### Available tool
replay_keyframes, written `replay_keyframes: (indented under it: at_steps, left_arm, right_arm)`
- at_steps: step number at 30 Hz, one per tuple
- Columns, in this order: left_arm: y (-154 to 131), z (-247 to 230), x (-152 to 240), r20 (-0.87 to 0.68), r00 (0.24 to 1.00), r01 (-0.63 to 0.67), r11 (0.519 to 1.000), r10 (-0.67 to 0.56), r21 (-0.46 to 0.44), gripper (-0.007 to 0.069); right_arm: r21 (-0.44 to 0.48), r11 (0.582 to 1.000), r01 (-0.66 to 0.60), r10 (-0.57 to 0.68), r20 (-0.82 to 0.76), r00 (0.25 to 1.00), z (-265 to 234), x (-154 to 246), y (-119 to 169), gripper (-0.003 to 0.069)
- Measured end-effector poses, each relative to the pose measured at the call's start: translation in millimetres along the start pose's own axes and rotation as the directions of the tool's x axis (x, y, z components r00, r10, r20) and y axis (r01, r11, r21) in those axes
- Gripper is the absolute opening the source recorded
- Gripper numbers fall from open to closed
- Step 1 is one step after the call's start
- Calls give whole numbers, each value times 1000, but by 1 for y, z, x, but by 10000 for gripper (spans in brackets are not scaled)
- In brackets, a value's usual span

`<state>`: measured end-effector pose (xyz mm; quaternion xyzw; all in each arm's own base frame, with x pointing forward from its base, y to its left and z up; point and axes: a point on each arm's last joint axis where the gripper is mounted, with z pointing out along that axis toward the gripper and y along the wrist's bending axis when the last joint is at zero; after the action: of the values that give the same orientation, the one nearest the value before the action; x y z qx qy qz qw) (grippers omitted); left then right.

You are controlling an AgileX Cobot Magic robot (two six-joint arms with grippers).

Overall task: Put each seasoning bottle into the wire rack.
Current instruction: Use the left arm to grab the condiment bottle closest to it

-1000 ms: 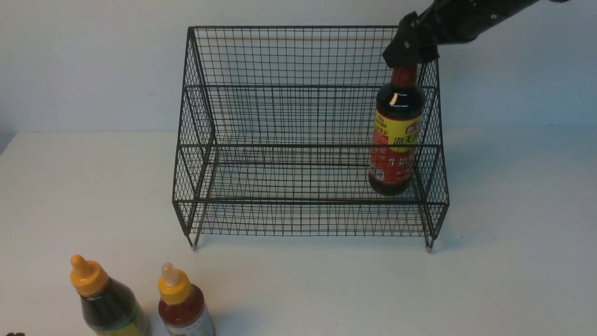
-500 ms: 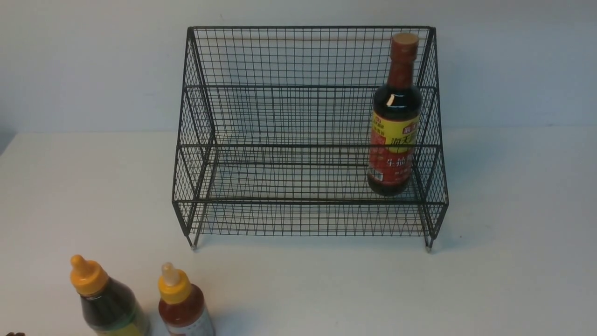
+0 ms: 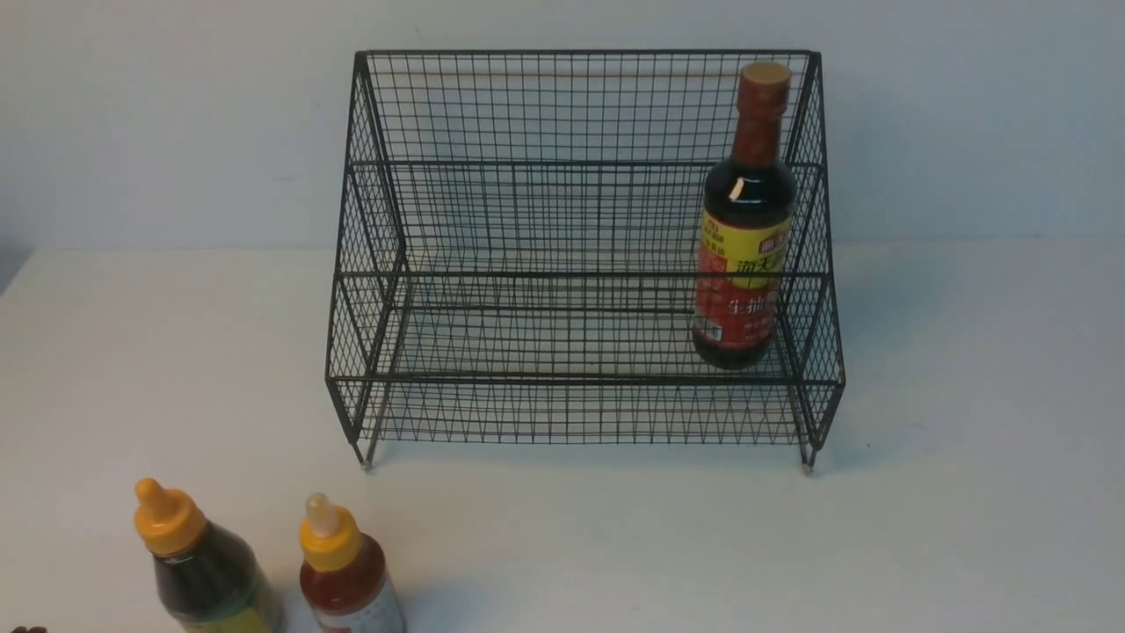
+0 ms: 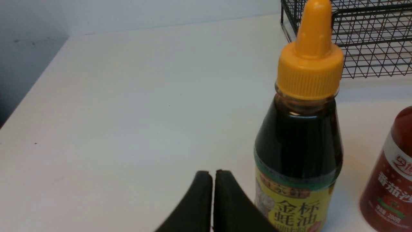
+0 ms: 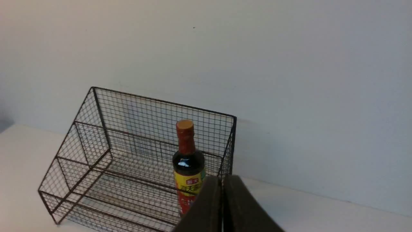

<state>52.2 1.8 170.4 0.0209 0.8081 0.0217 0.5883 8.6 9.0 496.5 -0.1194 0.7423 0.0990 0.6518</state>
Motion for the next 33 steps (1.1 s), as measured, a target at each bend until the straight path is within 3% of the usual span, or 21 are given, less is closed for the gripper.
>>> replay_keyframes:
  at_steps: [3, 9, 16, 23, 33]
  left_arm:
    - [0, 0, 0, 0, 1000, 0, 1000, 0, 0, -5]
    - [0, 0, 0, 0, 1000, 0, 1000, 0, 0, -5]
    - [0, 0, 0, 0, 1000, 0, 1000, 0, 0, -5]
    - [0, 0, 0, 0, 1000, 0, 1000, 0, 0, -5]
    - [0, 0, 0, 0, 1000, 0, 1000, 0, 0, -5]
  right_arm:
    - [-72, 997, 13, -4, 128, 992, 4, 69, 8, -15]
    - [-115, 993, 19, 10, 246, 969, 26, 145, 11, -15]
    - [-42, 999, -3, 16, 306, 952, 51, 181, 3, -15]
    - [-35, 999, -16, 22, 178, 984, 71, 225, 2, -15]
    - [-24, 999, -25, 28, 132, 991, 79, 244, 1, -15]
